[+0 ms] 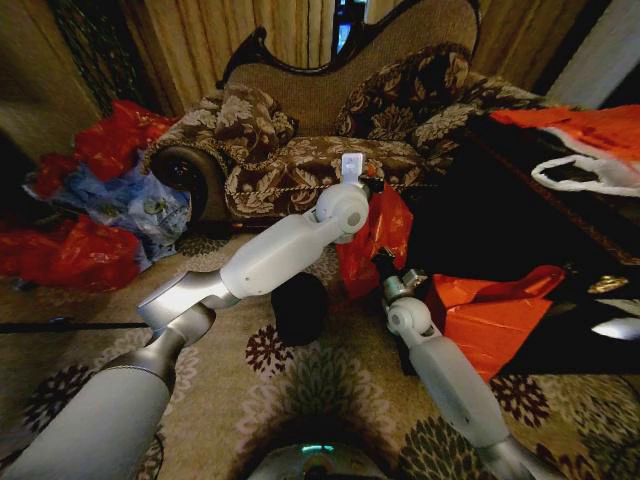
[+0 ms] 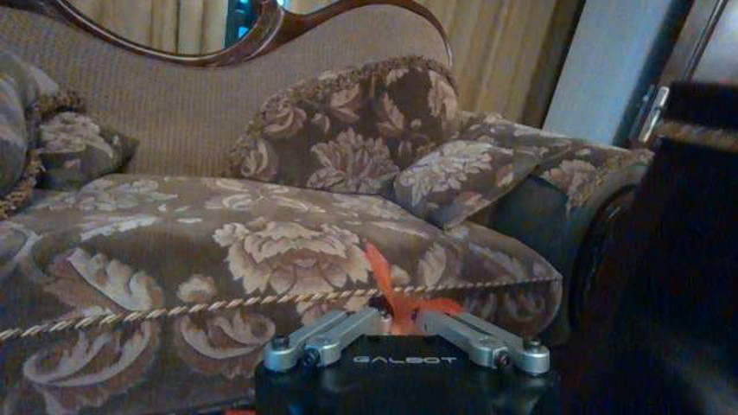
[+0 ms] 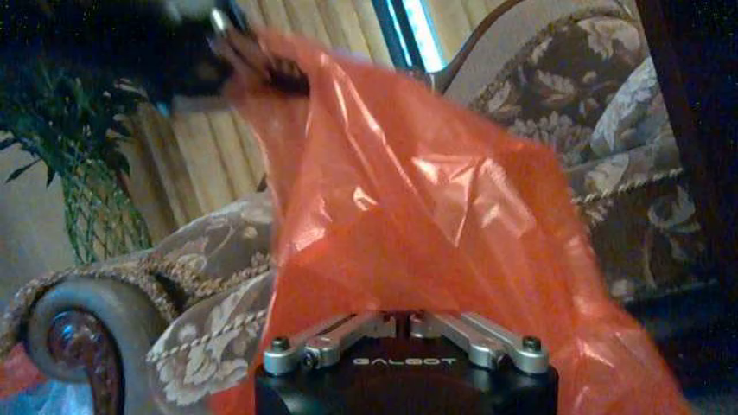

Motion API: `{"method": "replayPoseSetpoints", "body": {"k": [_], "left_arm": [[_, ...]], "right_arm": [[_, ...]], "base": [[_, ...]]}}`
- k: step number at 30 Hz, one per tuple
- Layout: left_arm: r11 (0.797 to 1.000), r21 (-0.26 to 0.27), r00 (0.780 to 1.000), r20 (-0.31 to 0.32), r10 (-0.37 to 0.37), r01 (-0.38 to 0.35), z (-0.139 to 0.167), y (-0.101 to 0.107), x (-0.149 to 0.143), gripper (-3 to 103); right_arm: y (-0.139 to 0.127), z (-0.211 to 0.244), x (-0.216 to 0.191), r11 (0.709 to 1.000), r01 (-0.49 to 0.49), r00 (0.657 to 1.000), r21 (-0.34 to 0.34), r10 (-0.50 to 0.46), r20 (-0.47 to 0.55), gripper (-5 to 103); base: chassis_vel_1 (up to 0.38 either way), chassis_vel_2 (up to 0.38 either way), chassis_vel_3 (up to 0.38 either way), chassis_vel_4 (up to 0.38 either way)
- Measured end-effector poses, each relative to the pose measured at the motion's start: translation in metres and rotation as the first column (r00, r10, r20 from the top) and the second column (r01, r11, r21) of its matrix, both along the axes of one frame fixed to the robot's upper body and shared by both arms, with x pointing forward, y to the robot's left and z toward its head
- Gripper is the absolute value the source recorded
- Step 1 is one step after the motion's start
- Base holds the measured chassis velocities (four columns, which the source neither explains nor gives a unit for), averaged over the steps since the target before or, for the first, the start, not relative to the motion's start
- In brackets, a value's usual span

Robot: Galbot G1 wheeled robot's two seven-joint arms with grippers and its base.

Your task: Place a garbage bag over the trash bin.

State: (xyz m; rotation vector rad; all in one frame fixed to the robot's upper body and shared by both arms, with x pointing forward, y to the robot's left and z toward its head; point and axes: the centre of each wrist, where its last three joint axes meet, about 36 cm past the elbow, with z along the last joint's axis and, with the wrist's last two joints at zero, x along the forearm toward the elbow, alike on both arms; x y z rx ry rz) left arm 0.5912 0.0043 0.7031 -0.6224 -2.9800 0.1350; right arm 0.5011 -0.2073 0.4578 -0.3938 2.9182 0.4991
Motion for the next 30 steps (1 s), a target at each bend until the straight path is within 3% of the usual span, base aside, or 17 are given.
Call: {"method": "replayPoseSetpoints", "body": {"k": [5,15,22,30], "left_arm": [[0.999,0.029,0.999,0.023,-0.026,0.026,-0.026,0.029,0.02,0],[0.996,0.012,0.996,0.014,-0.088,0.088,-0.018,0.064,0.007,0],[1.0,0.012,1.0,0.011,-0.027,0.026,-0.017,0.059,0.007,0],[0.995,-0.012,0.994,0.057,0.095,-0.094,0.002,0.039,0.015,0]], "right_arm": [[-0.01,-0.01,-0.028,1.0,-0.015,0.999,-0.018,0.014,-0.03,0],[-0.009,-0.02,-0.062,0.998,-0.05,0.998,-0.028,0.049,-0.051,0],[-0.008,-0.003,-0.089,0.997,-0.078,0.997,-0.012,0.078,-0.021,0],[-0.006,-0.024,-0.13,0.992,-0.128,0.988,-0.014,0.127,-0.084,0]], "base": [[0.0,0.0,0.0,0.0],[0.0,0.0,0.0,0.0],[0.0,0.0,0.0,0.0],[0.0,0.0,0.0,0.0]]}}
